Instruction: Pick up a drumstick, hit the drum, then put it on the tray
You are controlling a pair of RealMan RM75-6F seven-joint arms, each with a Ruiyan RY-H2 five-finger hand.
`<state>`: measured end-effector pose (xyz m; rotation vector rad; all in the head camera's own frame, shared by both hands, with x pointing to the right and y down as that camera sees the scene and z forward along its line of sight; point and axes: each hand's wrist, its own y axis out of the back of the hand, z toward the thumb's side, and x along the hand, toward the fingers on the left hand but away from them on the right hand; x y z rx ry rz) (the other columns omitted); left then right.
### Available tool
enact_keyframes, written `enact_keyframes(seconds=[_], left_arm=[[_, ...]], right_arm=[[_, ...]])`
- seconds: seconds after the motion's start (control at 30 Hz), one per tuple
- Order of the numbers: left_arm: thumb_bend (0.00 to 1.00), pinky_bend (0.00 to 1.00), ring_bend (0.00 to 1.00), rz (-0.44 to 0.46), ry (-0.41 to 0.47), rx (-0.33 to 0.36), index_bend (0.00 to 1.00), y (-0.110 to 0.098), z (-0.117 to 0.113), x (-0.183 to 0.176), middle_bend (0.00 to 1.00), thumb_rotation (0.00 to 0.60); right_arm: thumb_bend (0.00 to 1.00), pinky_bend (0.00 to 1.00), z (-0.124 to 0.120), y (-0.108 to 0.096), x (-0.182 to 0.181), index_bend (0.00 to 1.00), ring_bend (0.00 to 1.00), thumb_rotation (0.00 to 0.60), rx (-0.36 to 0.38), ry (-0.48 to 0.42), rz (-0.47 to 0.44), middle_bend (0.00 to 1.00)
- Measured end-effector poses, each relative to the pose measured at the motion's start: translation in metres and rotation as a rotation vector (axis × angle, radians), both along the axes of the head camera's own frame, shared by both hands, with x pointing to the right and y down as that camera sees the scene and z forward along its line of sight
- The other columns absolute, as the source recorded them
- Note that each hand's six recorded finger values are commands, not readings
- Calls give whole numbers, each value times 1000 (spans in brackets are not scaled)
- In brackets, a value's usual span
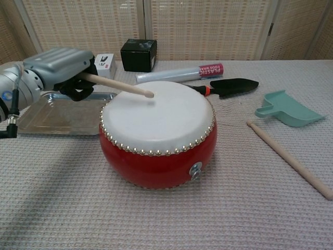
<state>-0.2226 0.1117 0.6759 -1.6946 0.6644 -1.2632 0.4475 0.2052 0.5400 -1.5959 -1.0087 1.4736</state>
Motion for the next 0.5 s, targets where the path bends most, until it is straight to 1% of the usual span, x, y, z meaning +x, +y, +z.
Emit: enact_keyframes(seconds=[0.07,0.13,0.17,0.27,0.33,0.4,0.47,0.5], left_arm=[[703,1000,1000,16,-41,-7,1000,2,5,-1,1000,600],[703,1000,1000,9,-45,-5,1000,2,4,-2,1000,600],[702,1000,1000,-4,-31,-4,1000,2,2,-2,1000,600],[699,1000,1000,-80,64,-2,1000,-5,-8,-4,1000,600],[699,1000,1000,-145,142,7,1000,-13,-17,-9,1000,600],[698,1000,1000,-203,192,29,1000,-26,-26,-20,1000,600],[699,1000,1000,-229,191,46,1000,-37,-29,-31,1000,600],[699,1000,1000,-236,174,45,1000,-40,-26,-37,1000,600]], right_arm=[[156,0,-1,0,0,11,0,600,1,1,1,69],[156,0,-1,0,0,11,0,600,2,1,0,69],[156,0,-1,0,0,11,0,600,2,1,0,69],[156,0,-1,1,-1,11,0,600,1,0,-3,69],[156,0,-1,1,-1,11,0,600,3,-1,-3,69],[156,0,-3,1,0,11,0,600,11,1,-3,69],[156,0,-6,1,2,11,0,600,19,4,-2,69],[156,0,-7,1,3,11,0,600,21,5,0,69]])
